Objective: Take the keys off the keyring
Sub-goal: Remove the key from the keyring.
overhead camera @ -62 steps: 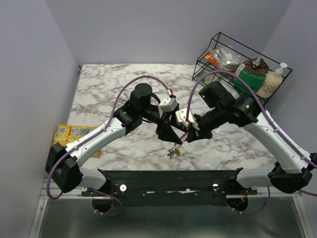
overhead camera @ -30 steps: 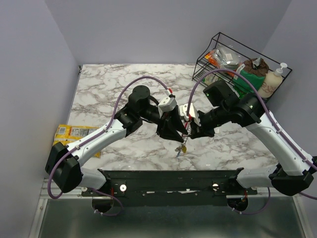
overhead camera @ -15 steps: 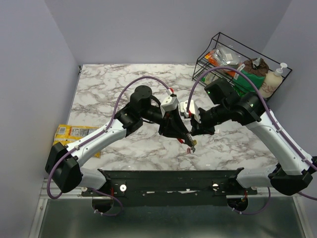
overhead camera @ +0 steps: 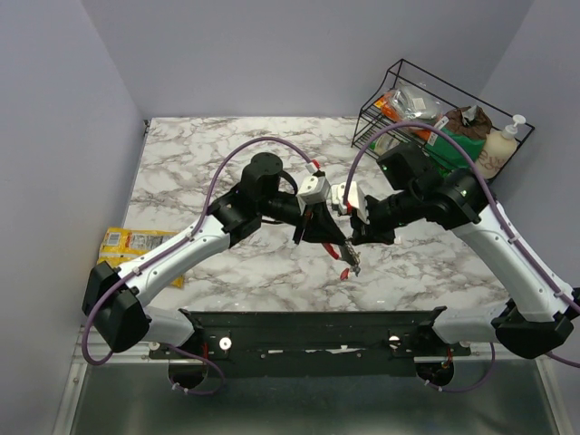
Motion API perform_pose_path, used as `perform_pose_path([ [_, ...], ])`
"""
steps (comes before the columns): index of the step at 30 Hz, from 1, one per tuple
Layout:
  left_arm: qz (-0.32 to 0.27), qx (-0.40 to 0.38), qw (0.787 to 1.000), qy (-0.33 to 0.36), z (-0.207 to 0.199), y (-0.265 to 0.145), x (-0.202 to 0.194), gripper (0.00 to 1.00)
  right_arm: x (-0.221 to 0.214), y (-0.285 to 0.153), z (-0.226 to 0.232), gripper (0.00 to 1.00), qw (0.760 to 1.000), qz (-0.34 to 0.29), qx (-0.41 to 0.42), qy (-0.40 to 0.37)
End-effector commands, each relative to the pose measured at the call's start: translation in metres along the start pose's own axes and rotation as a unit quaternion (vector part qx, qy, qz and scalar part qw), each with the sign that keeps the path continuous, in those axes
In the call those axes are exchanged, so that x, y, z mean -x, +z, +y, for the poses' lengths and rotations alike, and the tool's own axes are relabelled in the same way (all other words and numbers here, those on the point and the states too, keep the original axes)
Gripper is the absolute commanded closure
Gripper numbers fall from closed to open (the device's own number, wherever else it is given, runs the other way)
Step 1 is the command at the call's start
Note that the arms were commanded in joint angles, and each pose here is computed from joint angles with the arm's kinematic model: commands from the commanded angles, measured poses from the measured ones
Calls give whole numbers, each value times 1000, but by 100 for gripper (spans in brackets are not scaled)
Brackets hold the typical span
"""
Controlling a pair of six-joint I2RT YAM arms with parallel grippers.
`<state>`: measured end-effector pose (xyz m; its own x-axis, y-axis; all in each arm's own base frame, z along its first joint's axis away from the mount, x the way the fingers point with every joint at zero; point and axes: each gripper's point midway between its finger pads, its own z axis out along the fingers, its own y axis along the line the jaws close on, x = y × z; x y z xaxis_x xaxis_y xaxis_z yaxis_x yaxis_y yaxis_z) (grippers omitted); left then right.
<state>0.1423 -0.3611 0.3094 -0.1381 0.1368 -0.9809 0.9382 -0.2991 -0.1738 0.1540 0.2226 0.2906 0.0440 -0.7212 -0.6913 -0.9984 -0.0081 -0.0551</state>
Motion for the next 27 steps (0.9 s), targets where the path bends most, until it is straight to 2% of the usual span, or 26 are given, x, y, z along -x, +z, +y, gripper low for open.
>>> perform_pose_path([
  [1, 31, 56, 998, 3, 20, 0, -17, 96, 27, -12, -2, 99, 998, -54, -19, -23],
  [2, 33, 58, 998, 5, 20, 0, -18, 100, 27, -11, -3, 99, 998, -53, -18, -22],
  [16, 42, 70, 997, 12, 20, -4, -20, 100, 25, -12, 13, 97, 997, -60, 16, -36],
  [20, 43, 61, 997, 9, 17, -3, -22, 100, 22, -18, -13, 80, 996, -48, -63, -50],
  [21, 43, 60, 997, 8, 17, -3, -22, 100, 22, -21, -17, 66, 995, -47, -75, -52],
  [22, 43, 60, 997, 8, 16, -3, -22, 100, 25, -25, -19, 61, 993, -52, -89, -55],
  [24, 43, 61, 997, 8, 17, -3, -22, 100, 25, -30, -26, 53, 991, -50, -114, -51],
  [27, 44, 62, 997, 9, 18, -3, -22, 100, 26, -33, -27, 48, 989, -62, -127, -49],
])
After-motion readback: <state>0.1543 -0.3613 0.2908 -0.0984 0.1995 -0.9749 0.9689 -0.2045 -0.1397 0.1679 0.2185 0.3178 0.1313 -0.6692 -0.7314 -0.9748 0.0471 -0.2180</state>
